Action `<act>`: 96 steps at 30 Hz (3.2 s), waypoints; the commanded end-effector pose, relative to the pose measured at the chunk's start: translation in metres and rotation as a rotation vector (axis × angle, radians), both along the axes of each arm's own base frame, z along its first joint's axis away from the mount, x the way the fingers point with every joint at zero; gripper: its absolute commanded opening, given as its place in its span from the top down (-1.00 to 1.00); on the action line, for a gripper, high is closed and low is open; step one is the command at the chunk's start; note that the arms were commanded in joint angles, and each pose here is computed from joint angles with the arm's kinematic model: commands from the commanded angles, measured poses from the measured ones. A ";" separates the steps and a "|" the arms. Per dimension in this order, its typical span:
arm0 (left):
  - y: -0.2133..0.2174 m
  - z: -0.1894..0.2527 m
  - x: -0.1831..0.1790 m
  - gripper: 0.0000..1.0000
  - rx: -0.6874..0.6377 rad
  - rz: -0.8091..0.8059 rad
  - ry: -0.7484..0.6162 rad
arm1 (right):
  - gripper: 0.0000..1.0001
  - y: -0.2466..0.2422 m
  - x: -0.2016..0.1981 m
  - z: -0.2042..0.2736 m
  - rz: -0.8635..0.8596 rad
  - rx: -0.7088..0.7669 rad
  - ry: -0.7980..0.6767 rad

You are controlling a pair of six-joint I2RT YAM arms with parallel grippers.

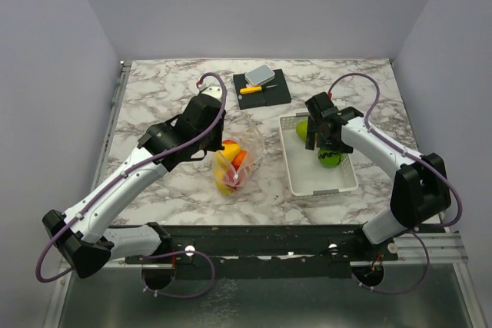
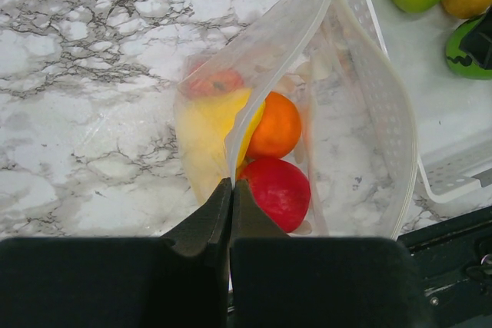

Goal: Place the food in the zip-top bag and seal the zipper
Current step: Pick up the fake fruit from the bin, then place the fake fruit in the zipper food storage bag.

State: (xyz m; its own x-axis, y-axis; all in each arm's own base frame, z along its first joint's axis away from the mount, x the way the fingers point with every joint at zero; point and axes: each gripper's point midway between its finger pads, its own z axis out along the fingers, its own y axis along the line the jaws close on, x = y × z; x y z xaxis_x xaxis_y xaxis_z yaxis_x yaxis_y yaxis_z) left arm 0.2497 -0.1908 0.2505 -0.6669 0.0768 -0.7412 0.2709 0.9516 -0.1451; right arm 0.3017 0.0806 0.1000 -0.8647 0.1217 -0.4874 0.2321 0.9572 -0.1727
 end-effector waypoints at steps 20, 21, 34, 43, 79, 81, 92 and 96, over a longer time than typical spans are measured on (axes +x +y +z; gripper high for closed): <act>0.000 -0.006 0.003 1.00 0.019 -0.012 0.013 | -0.77 -0.007 -0.001 -0.044 -0.026 -0.005 0.071; 0.000 -0.006 0.004 1.00 0.018 -0.012 0.012 | -0.71 -0.007 -0.001 -0.043 -0.025 -0.005 0.067; 0.000 -0.008 0.003 1.00 0.015 -0.010 0.014 | 0.26 0.016 0.003 0.028 0.050 0.157 -0.051; 0.000 -0.011 0.004 1.00 0.011 -0.009 0.016 | 0.32 0.060 0.008 0.112 0.209 0.374 -0.210; 0.001 -0.005 -0.001 1.00 -0.014 -0.008 0.012 | 0.24 0.266 -0.045 0.173 0.764 0.556 -0.267; 0.000 -0.005 -0.001 1.00 -0.014 -0.010 0.013 | 0.20 0.266 -0.043 0.164 0.756 0.521 -0.255; -0.001 -0.005 -0.001 1.00 -0.016 -0.014 0.015 | -0.30 0.283 -0.053 0.136 0.785 0.458 -0.196; 0.000 -0.007 -0.001 1.00 -0.013 -0.013 0.019 | -0.58 0.283 -0.053 0.137 0.783 0.454 -0.206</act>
